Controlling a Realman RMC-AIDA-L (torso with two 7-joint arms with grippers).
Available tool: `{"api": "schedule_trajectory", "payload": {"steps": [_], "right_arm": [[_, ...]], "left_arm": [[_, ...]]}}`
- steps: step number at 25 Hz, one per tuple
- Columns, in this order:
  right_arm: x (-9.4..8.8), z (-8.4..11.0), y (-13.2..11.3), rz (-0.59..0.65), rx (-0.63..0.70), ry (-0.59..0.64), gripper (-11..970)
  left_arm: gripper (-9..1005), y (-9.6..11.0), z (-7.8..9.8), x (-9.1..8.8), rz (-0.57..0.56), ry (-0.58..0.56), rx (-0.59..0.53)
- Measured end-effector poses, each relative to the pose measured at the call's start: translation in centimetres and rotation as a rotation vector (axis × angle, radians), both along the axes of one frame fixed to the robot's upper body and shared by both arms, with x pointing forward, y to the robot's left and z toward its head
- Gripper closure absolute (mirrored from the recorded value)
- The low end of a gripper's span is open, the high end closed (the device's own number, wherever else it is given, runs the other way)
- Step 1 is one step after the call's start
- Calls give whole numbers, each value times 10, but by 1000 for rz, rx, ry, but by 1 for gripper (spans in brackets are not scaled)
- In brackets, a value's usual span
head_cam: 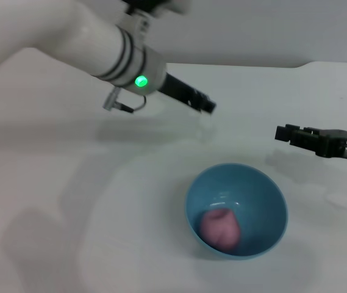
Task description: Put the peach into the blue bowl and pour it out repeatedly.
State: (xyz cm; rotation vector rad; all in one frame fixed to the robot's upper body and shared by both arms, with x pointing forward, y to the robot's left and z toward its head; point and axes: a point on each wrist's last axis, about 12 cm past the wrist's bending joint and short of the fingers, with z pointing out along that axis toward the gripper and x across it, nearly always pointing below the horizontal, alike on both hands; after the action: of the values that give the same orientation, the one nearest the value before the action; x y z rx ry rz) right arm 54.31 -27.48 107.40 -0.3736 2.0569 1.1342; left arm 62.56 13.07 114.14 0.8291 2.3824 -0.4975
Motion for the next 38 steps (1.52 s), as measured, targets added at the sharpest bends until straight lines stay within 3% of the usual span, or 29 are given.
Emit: {"api": "schedule_trajectory", "payload": {"steps": [5,8,10,12,14,20,21,23,24,26,27,28,34,38], "right_arm": [[1,-8,3,-10,-17,-16,589],[2,-13,4,-40,-8,-36,589],[3,-17,5,-110,55,-73,589],[3,-18,4,-141,82,-91,589],[3,-20,1,-215,135,-134,588],[-3,-29,-17,-524,328,-180,588],[-10,-37,-26,-646,340,-210,588],[-10,-37,-26,-646,340,-210,588],[-14,-42,-26,-665,274,-264,588],[-16,-45,-25,-664,224,-297,589],[-18,-48,-24,-658,165,-335,589],[-20,-50,-22,-654,118,-366,589],[-34,-61,-19,-744,-125,-553,588],[-48,-58,-23,-903,-232,-676,589]], "left_arm": [[541,42,6,10,144,-21,-230],[538,77,5,12,274,-20,-474],[536,124,-6,3,422,-50,-792],[534,141,-11,-4,471,-82,-903],[532,173,-19,-20,565,-186,-1076],[526,222,-39,-52,773,-374,-1207],[525,234,-48,-62,852,-436,-1207],[522,239,-51,-66,875,-476,-1187],[521,245,-58,-73,897,-594,-1084],[519,246,-65,-78,882,-714,-923],[518,246,-65,-78,882,-714,-923],[517,245,-69,-79,870,-766,-827],[511,226,-98,-84,670,-961,-218],[507,214,-110,-91,556,-1003,-17]]}}
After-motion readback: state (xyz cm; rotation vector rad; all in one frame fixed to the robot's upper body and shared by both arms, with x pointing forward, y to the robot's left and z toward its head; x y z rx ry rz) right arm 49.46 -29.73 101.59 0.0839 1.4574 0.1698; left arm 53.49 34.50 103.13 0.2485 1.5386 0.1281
